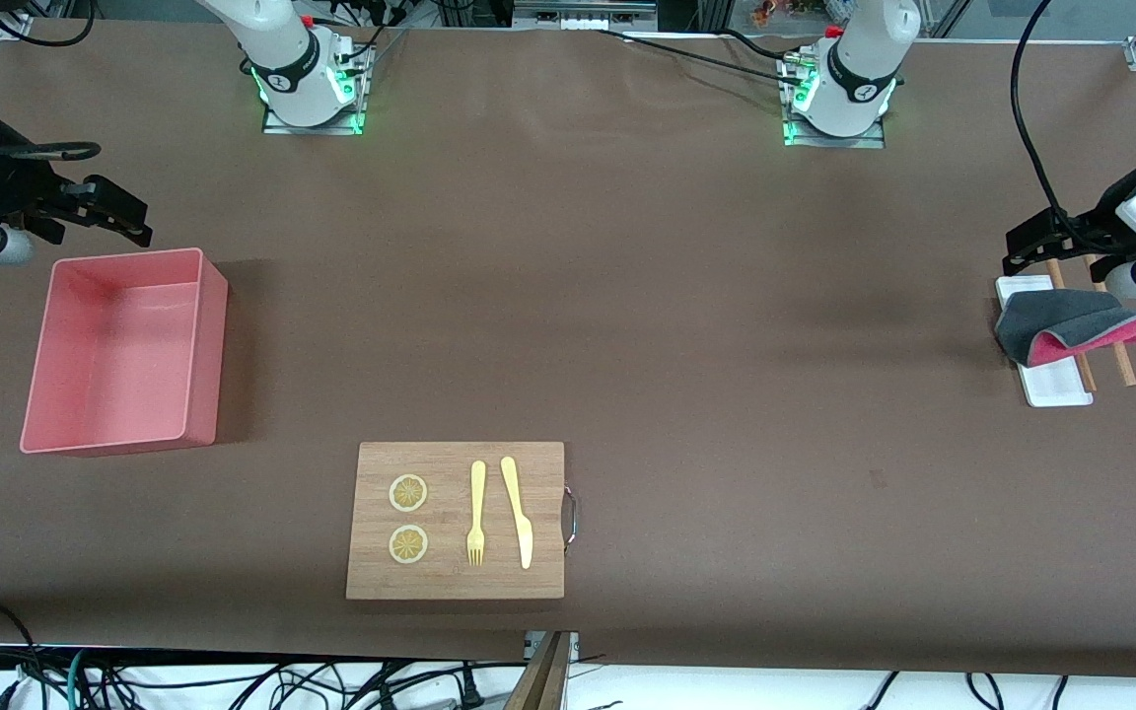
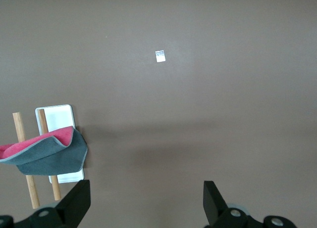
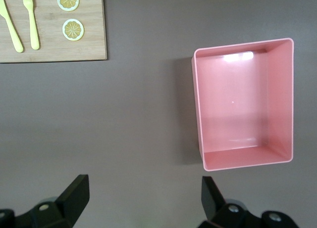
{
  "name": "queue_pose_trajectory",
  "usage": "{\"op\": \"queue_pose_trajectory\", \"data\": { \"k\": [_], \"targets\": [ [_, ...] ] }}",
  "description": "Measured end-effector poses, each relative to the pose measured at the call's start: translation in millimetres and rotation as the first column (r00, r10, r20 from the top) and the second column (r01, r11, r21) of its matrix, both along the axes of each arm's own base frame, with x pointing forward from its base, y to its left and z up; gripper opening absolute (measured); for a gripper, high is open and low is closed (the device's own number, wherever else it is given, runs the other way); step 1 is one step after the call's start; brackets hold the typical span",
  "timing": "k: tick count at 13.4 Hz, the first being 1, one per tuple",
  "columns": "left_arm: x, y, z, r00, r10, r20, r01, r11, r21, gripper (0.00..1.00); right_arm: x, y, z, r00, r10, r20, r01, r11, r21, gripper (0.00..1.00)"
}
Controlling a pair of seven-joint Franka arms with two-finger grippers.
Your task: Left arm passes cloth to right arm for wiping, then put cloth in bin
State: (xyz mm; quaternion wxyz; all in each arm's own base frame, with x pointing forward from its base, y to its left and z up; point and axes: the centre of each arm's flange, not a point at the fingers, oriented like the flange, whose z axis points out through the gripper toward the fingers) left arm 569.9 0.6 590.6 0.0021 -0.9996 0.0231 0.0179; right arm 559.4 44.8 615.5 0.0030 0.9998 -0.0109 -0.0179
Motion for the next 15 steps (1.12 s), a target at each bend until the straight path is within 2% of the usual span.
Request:
{"op": "queue_pose_trajectory", "data": {
  "k": [5, 8, 15],
  "targets": [
    [-0.6, -0.7, -0.5, 1.000, -0.001, -0.005, 0.001, 1.000, 0.000, 1.00, 0.1, 0.0, 0.0, 1.000, 0.000, 0.001, 0.000, 1.000, 0.000, 1.00],
    [-4.5, -0.1, -3.3, 0.999, 0.000, -0.040, 0.000, 1.000, 0.000, 1.00, 0.2, -0.1, 0.1, 1.000, 0.000, 0.001, 0.000, 1.000, 0.000, 1.00],
    [-5.3, 0.9, -3.9, 0.999, 0.002, -0.047, -0.002, 1.000, 0.000, 1.00, 0.2, -0.1, 0.1, 1.000, 0.000, 0.001, 0.000, 1.000, 0.000, 1.00]
  ]
}}
